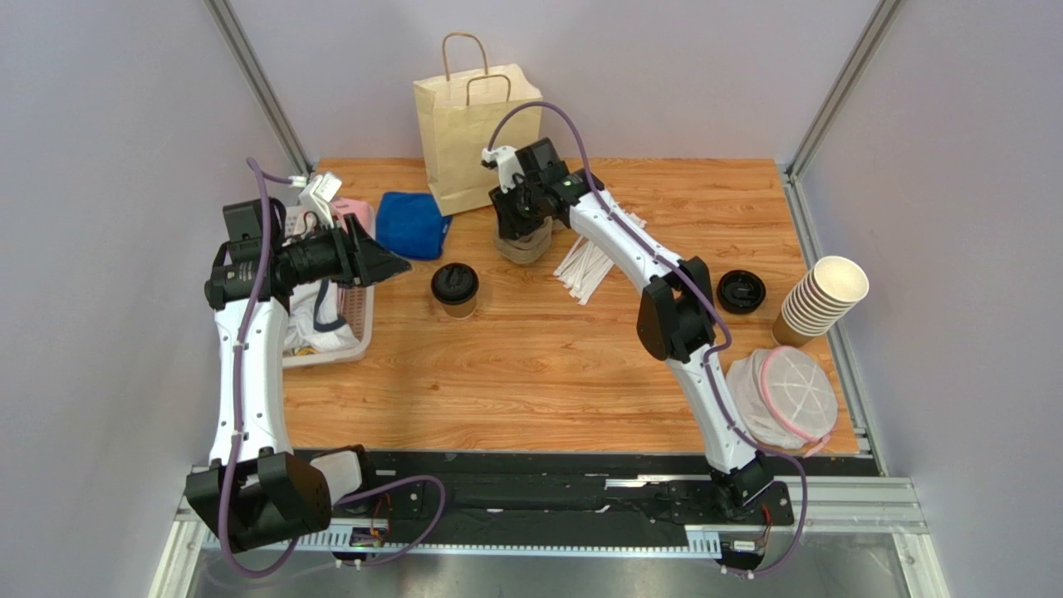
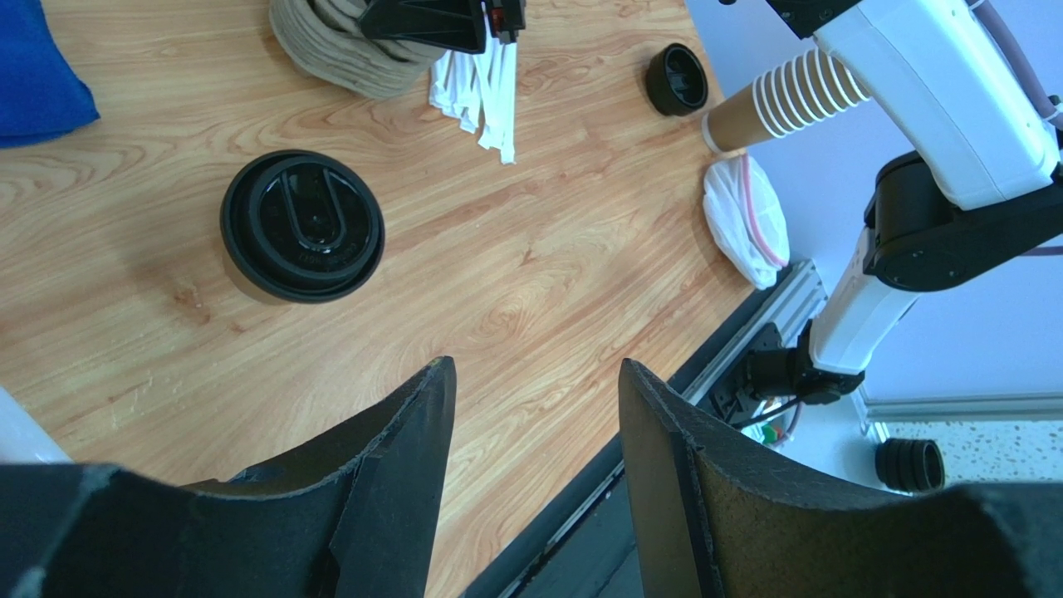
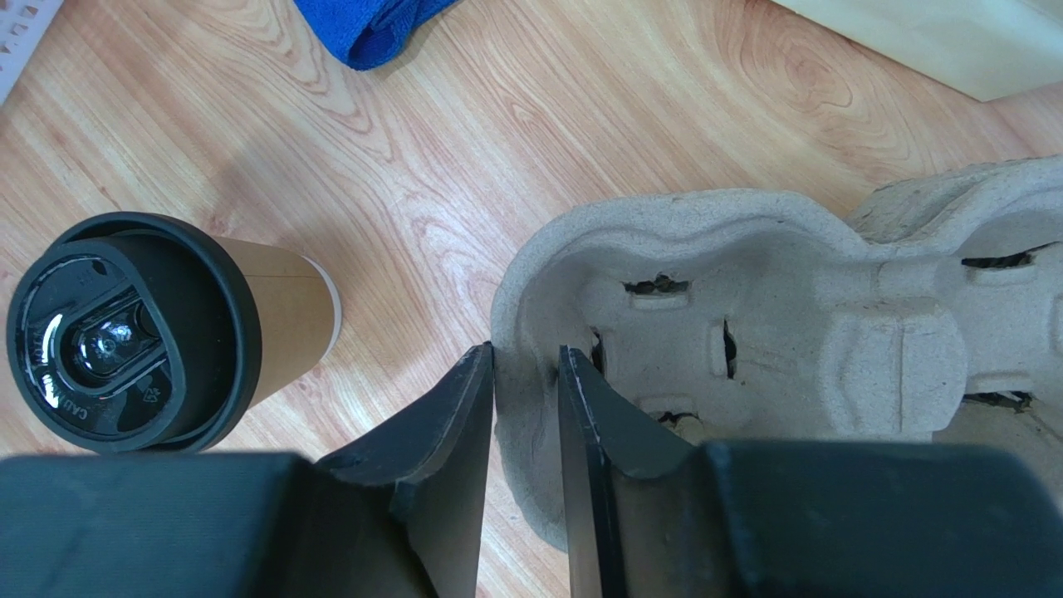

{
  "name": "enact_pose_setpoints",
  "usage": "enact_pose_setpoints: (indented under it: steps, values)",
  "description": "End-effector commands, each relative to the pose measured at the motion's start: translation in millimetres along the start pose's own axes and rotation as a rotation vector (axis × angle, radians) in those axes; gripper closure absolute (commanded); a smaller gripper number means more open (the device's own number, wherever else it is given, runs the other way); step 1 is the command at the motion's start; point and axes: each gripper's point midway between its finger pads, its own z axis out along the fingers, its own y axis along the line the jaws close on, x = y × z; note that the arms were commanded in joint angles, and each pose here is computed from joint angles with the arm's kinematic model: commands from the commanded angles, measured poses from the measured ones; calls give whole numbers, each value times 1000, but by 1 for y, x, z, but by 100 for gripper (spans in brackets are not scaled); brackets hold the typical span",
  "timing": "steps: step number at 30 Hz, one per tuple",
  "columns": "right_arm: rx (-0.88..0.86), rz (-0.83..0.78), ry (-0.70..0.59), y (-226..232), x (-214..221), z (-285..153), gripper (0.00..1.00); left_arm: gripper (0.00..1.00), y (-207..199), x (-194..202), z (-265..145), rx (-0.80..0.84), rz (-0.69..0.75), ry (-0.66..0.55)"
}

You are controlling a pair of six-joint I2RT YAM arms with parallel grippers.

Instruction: Pack the takeout coffee

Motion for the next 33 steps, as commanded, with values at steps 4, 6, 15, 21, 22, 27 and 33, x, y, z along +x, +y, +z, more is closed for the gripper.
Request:
enact_pose_setpoints:
  steps: [4, 6, 15, 21, 22, 27, 33]
  values:
    - [-20, 20, -73, 2, -27, -21, 71, 41, -9, -15, -3, 26, 42, -31]
    - [-18, 23, -72, 1, -26, -21, 77, 41, -9, -15, -3, 26, 44, -31]
    - [-28, 26, -52, 2, -19, -16, 61, 41, -8, -14, -3, 26, 41, -30]
    - [-19, 27, -37, -2, -12, -7, 55, 41, -8, -15, -2, 26, 42, -31]
    - [-17, 28, -33, -3, -11, -6, 55, 41, -7, -15, -2, 24, 43, -30]
    - [-22, 33, -17, -4, -4, -2, 57, 41, -4, -14, -1, 21, 36, -27]
    - [-29, 40, -4, -3, 1, 3, 58, 41, -1, -11, 0, 17, 27, -27]
